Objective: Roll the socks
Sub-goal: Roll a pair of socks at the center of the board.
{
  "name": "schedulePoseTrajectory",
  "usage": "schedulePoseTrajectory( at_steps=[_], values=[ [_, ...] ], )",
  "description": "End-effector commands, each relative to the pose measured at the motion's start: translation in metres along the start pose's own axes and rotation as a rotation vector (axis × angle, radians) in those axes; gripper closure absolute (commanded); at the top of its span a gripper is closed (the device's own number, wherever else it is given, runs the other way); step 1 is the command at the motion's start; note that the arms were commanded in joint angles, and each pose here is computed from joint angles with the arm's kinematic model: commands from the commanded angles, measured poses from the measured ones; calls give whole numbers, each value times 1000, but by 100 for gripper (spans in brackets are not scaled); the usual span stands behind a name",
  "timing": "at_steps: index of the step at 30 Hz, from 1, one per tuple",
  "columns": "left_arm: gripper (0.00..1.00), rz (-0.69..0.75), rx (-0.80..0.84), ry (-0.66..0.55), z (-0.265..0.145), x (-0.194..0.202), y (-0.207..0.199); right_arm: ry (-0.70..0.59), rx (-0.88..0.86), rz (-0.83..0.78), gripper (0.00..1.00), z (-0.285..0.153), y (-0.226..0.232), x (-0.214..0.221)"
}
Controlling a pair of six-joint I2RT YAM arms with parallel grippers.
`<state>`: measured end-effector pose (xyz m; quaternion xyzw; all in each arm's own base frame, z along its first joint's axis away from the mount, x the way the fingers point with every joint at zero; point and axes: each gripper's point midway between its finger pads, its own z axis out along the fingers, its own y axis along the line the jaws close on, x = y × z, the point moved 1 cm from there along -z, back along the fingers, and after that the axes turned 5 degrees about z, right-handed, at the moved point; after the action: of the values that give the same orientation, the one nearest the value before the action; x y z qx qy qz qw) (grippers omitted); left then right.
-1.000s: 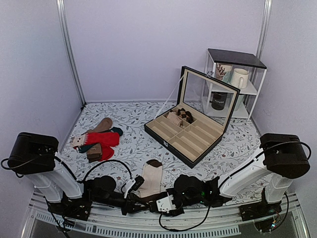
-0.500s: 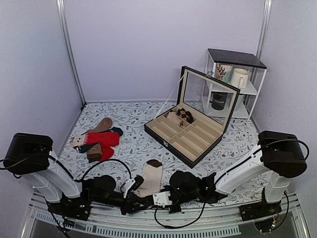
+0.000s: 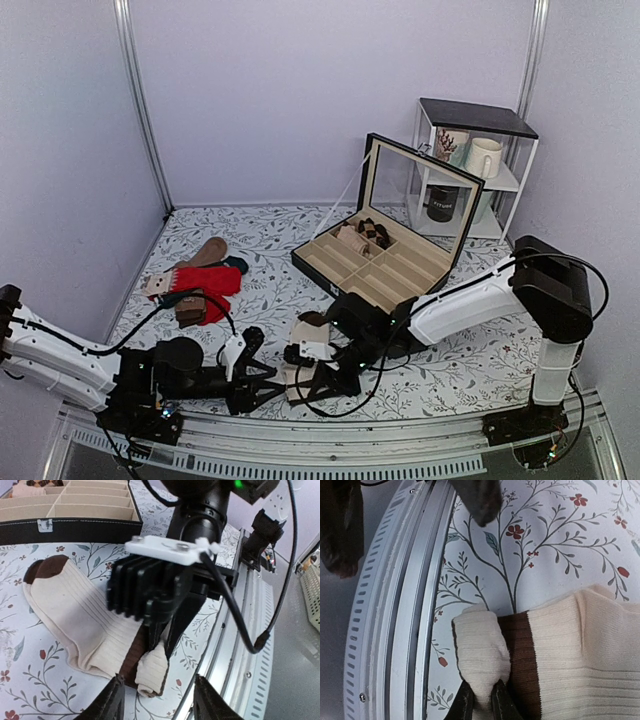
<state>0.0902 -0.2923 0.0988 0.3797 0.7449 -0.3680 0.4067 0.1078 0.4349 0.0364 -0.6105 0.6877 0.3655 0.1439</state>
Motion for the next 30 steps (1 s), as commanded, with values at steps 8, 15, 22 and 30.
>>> schedulePoseTrajectory(
  at_steps=[8,15,22,30],
  values=[
    [56,250,-27,31,20,21,-7,255,-145,377,92,12,3,59],
    [52,319,-45,1,29,14,-9,264,-143,397,92,15,1,62],
    [52,359,-17,31,43,23,-15,270,-142,400,92,16,0,64],
    [64,341,21,109,55,48,-17,273,-140,401,92,16,-1,66]
  ],
)
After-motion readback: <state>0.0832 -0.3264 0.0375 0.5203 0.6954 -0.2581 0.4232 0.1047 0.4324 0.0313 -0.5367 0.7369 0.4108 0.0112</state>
